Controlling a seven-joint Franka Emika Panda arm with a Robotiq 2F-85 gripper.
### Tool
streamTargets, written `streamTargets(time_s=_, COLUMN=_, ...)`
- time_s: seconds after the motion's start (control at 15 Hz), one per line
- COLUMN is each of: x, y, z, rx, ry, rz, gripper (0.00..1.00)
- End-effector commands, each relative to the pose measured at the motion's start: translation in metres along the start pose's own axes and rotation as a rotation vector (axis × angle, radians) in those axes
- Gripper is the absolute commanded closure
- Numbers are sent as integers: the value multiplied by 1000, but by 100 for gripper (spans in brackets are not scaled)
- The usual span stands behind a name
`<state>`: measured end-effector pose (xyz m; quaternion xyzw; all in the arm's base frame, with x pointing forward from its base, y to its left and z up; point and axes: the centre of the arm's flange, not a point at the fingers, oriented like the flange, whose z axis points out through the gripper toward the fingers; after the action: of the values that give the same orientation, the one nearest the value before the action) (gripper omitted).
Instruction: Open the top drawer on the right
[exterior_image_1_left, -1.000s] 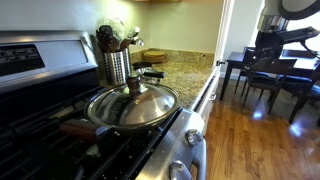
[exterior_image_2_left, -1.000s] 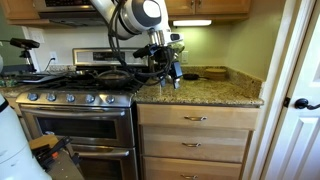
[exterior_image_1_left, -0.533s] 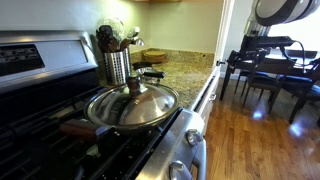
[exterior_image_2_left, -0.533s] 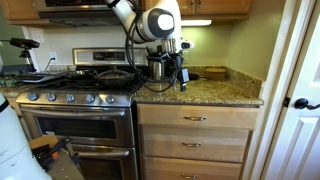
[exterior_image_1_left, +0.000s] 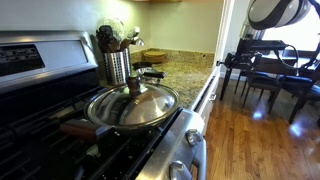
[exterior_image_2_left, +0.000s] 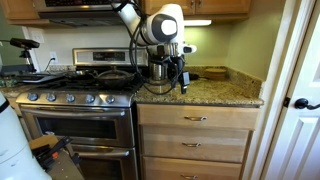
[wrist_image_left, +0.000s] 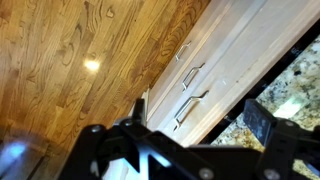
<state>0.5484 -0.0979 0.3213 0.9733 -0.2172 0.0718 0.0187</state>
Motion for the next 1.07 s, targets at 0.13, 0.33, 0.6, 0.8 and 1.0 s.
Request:
streamTargets(time_s=0.13, x=23, y=-29, z=36, rx=113, ry=-87, rz=139, gripper=0)
streamTargets(time_s=0.33, x=32, y=-40, z=54, rx=156, ry=-127, rz=207, gripper=0)
streamTargets(time_s=0.6, x=42, y=-42, z=73, rx=142, ry=-154, rz=256, gripper=0)
streamTargets(time_s=0.8, x=46, y=-43, z=86, rx=125, ry=-180, rz=306, gripper=0)
streamTargets(time_s=1.0, x=52, y=-46, z=103, rx=134, ry=-197, rz=358, gripper=0)
